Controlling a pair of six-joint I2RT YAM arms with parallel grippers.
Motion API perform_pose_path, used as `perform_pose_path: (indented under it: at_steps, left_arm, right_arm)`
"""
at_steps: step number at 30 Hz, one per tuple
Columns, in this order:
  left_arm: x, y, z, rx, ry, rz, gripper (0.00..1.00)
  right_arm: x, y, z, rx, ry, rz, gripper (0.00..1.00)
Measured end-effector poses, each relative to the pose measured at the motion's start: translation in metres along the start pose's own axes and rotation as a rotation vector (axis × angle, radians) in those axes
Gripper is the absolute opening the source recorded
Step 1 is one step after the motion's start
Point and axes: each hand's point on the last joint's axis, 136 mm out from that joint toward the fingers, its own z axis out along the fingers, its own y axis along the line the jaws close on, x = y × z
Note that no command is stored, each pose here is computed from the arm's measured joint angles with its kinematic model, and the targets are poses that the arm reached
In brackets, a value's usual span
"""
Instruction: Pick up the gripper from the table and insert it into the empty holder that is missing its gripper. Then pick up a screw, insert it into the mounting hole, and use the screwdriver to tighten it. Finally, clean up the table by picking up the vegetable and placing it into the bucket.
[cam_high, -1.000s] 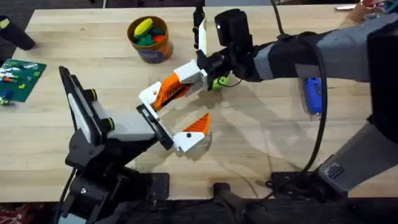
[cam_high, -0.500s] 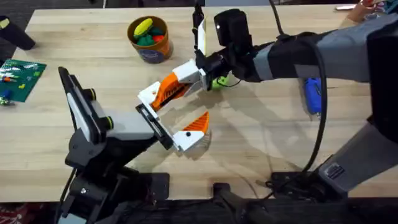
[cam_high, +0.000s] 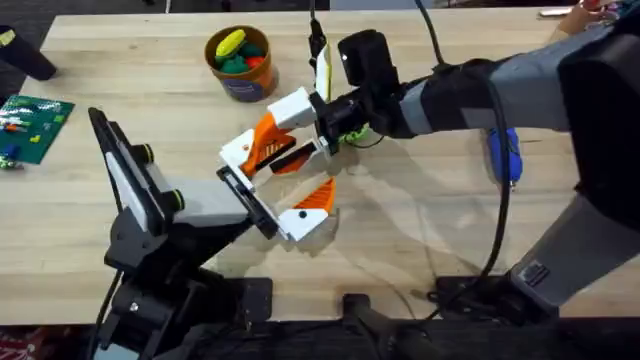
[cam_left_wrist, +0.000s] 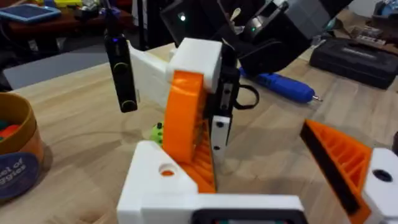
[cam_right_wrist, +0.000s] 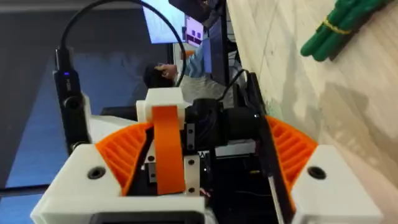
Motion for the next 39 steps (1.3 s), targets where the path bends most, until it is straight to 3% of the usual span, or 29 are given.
perform_pose_path:
  at_steps: [8,14,24,29,35,39]
  left_arm:
    - [0.000,-0.008,0.000,0.046,0.001,0.019,0.990]
    - [0.002,-0.030,-0.001,0.164,0.010,0.019,0.990]
    - [0.003,-0.035,-0.002,0.198,0.013,0.017,0.990]
    - [0.003,-0.036,-0.003,0.205,0.014,0.017,0.990]
    - [0.003,-0.037,-0.003,0.208,0.014,0.017,0.990]
    - [0.003,-0.037,-0.003,0.208,0.014,0.017,0.990]
  right_arm:
    - [0.002,0.004,-0.011,-0.033,0.021,0.006,0.994]
    - [-0.005,0.006,-0.032,-0.054,-0.005,0.008,0.993]
    - [-0.003,0.008,-0.046,-0.080,0.000,0.009,0.994]
    - [0.017,0.010,-0.060,-0.060,-0.059,0.015,0.994]
    - [0.036,0.004,-0.099,-0.004,-0.240,-0.026,0.993]
    - [0.051,-0.008,-0.092,0.021,-0.250,-0.090,0.993]
